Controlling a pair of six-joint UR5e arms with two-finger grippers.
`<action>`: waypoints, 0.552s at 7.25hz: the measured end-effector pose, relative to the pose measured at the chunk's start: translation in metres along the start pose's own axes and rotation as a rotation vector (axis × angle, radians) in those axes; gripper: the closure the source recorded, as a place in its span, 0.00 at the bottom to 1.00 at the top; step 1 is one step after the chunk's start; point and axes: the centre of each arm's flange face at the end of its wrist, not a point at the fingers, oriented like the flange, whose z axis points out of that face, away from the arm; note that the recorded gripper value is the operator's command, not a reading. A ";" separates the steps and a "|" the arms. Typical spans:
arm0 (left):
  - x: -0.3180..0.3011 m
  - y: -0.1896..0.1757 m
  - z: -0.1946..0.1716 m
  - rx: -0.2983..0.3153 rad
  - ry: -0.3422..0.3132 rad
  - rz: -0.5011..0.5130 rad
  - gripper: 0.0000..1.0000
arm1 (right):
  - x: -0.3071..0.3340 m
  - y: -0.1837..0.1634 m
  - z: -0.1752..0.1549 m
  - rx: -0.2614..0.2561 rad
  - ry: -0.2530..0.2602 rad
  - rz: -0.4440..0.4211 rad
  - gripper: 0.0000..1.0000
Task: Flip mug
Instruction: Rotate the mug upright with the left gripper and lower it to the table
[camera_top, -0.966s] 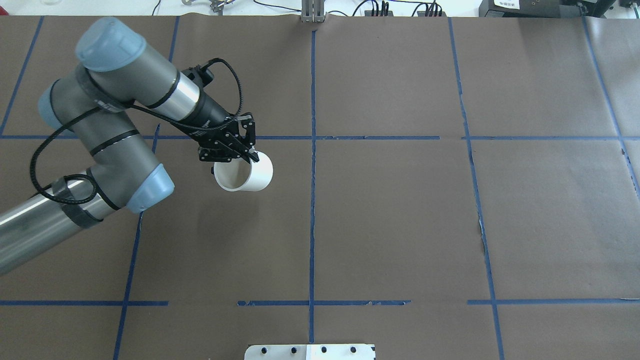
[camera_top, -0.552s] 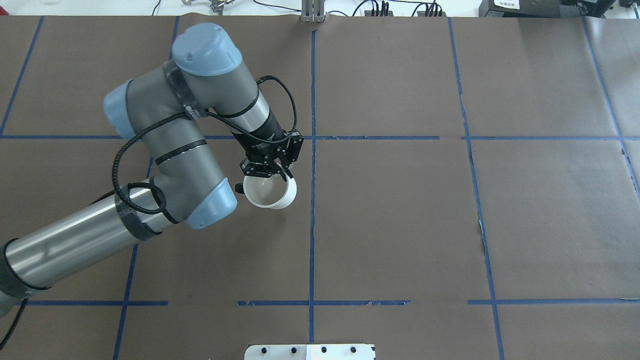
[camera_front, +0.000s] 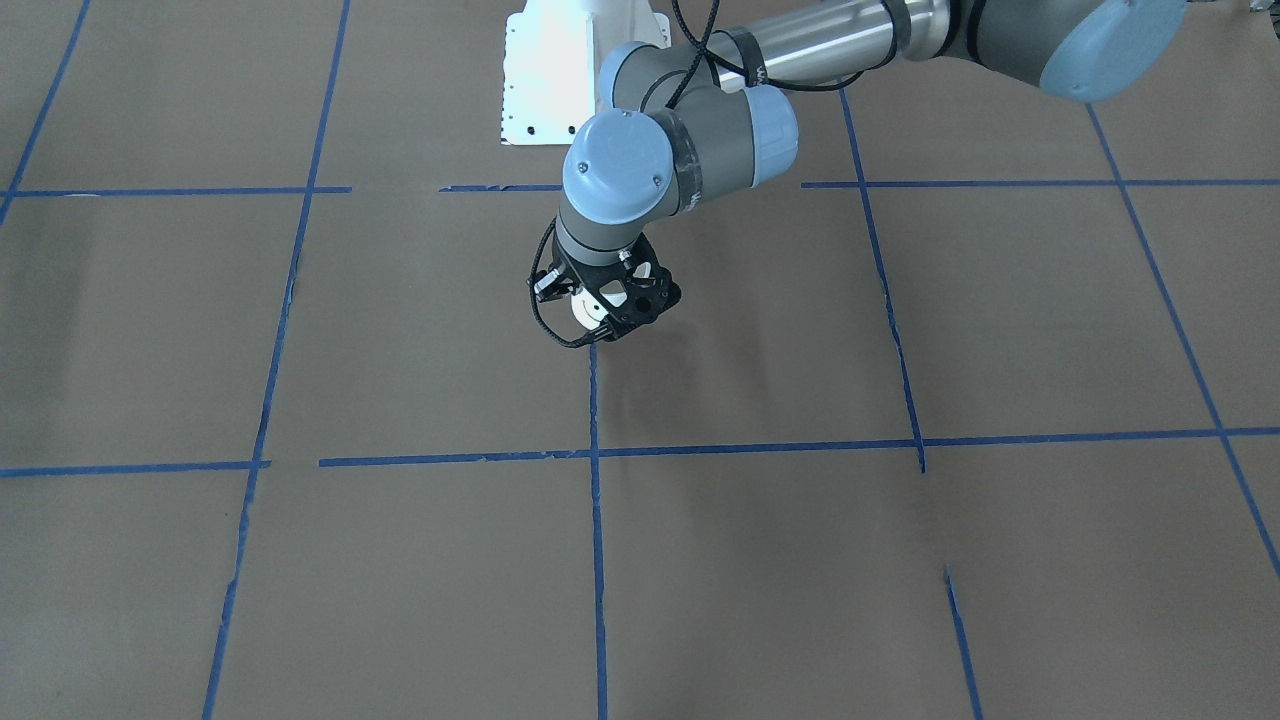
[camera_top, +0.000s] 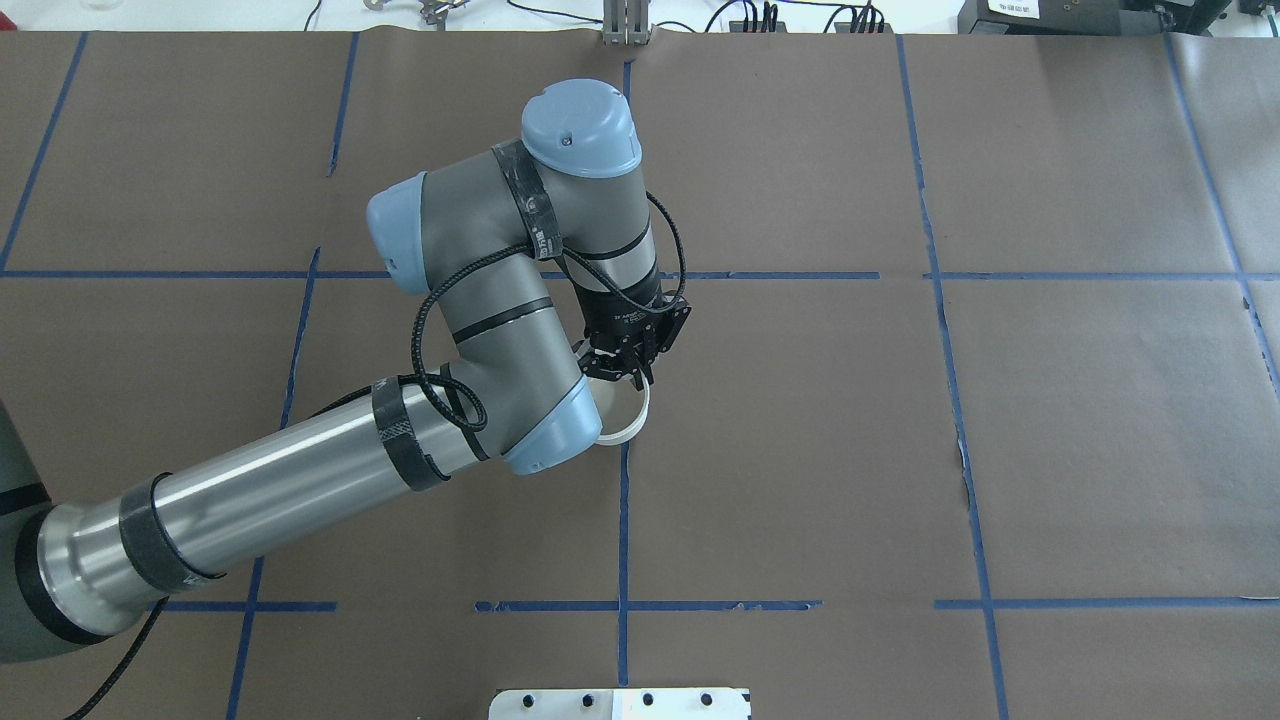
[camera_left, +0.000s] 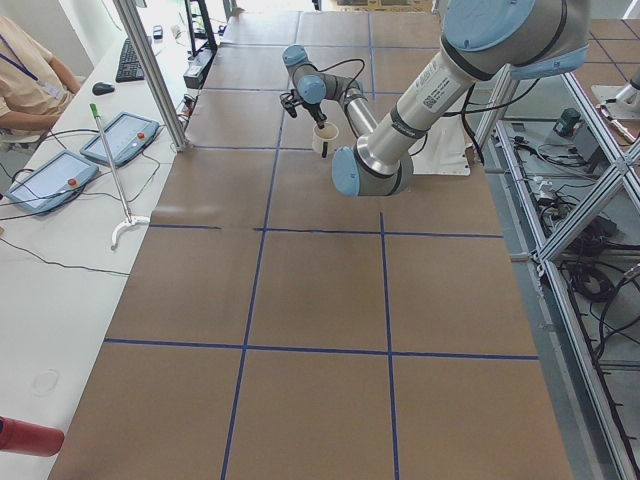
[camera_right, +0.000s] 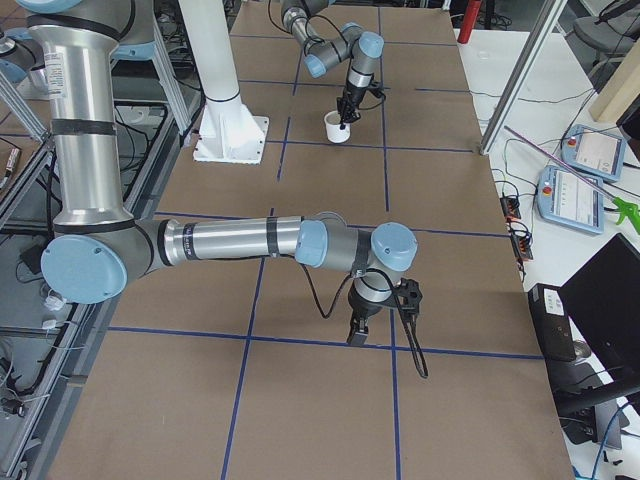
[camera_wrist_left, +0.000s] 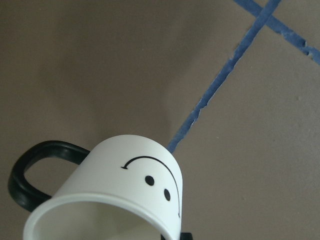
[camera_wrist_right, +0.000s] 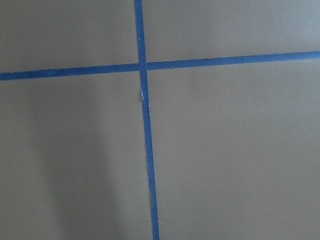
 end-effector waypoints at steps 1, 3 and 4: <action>0.002 0.003 0.006 0.004 -0.008 0.001 0.30 | 0.000 0.000 0.000 0.000 0.000 0.000 0.00; 0.004 0.008 0.014 0.061 0.002 0.024 0.01 | 0.000 0.000 0.000 0.000 0.000 0.000 0.00; -0.001 0.008 0.006 0.084 0.027 0.048 0.00 | 0.000 0.000 0.000 0.000 0.000 0.000 0.00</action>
